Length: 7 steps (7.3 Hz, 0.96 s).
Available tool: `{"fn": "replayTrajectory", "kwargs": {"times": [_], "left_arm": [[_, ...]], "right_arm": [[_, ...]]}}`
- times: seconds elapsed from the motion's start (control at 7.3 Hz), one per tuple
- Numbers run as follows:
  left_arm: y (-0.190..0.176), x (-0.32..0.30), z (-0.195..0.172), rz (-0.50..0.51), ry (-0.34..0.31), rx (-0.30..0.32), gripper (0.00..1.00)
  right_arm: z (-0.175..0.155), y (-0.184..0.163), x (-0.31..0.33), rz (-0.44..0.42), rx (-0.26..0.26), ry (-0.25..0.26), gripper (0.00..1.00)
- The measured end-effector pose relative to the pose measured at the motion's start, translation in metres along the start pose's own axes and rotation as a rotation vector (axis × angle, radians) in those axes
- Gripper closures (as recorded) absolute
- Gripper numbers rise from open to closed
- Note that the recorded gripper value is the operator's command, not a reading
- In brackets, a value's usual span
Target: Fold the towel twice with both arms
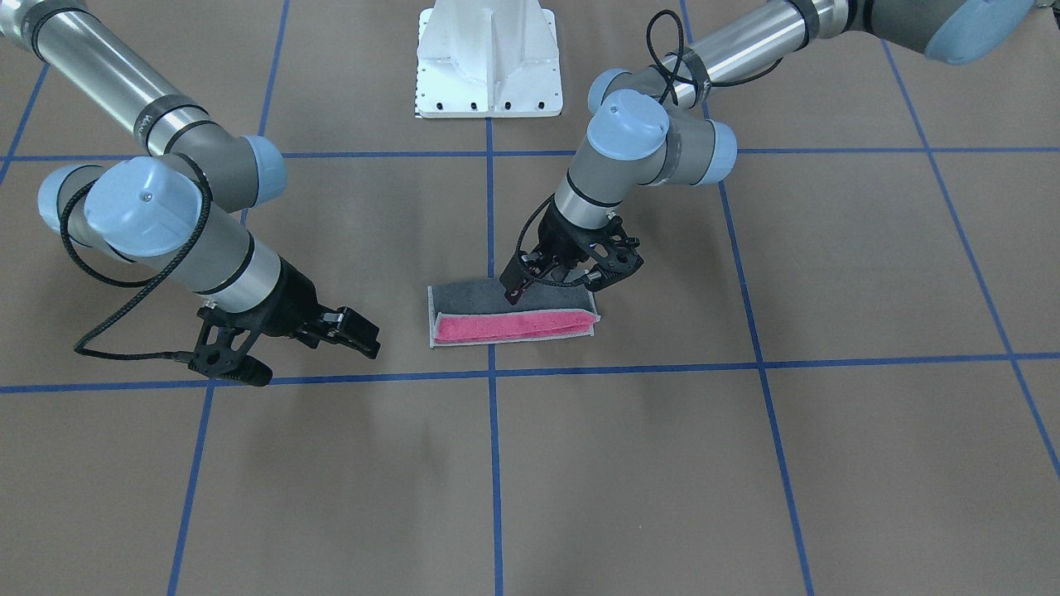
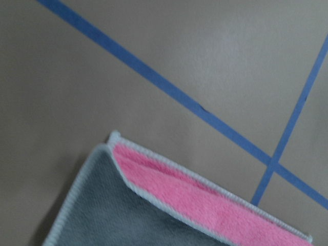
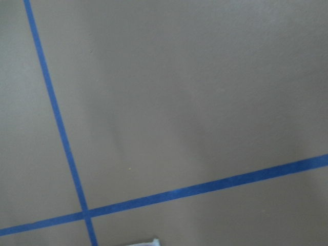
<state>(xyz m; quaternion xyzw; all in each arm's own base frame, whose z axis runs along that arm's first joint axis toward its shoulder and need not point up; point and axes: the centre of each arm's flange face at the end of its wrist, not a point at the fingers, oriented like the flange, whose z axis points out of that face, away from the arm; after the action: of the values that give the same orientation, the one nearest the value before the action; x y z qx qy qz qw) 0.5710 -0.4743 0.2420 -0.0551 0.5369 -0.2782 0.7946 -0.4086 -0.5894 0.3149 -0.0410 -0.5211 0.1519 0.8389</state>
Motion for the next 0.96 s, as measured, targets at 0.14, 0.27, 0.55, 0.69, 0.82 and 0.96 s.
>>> {"fn": "replayTrajectory", "kwargs": {"times": [0.14,0.27,0.55,0.69,0.82,0.96], "left_arm": [[0.0,0.007,0.007,0.0,0.002,0.001,0.0],[0.0,0.011,0.014,0.001,0.005,0.001,0.0],[-0.001,0.018,0.022,0.005,0.019,0.003,0.0],[-0.001,0.026,0.026,0.005,0.022,0.011,0.0],[-0.002,0.035,0.033,0.005,0.026,0.026,0.0],[-0.006,0.043,0.041,0.006,0.034,0.042,0.0]], "right_arm": [[-0.004,-0.005,0.006,-0.002,-0.001,0.001,0.01],[-0.006,-0.006,0.008,-0.002,-0.004,0.001,0.01],[-0.009,-0.009,0.011,0.001,-0.006,-0.002,0.01],[-0.01,-0.01,0.011,0.001,-0.006,-0.002,0.01],[-0.01,-0.011,0.013,0.002,-0.006,-0.001,0.01],[-0.01,-0.012,0.015,0.004,-0.007,0.0,0.01]]}}
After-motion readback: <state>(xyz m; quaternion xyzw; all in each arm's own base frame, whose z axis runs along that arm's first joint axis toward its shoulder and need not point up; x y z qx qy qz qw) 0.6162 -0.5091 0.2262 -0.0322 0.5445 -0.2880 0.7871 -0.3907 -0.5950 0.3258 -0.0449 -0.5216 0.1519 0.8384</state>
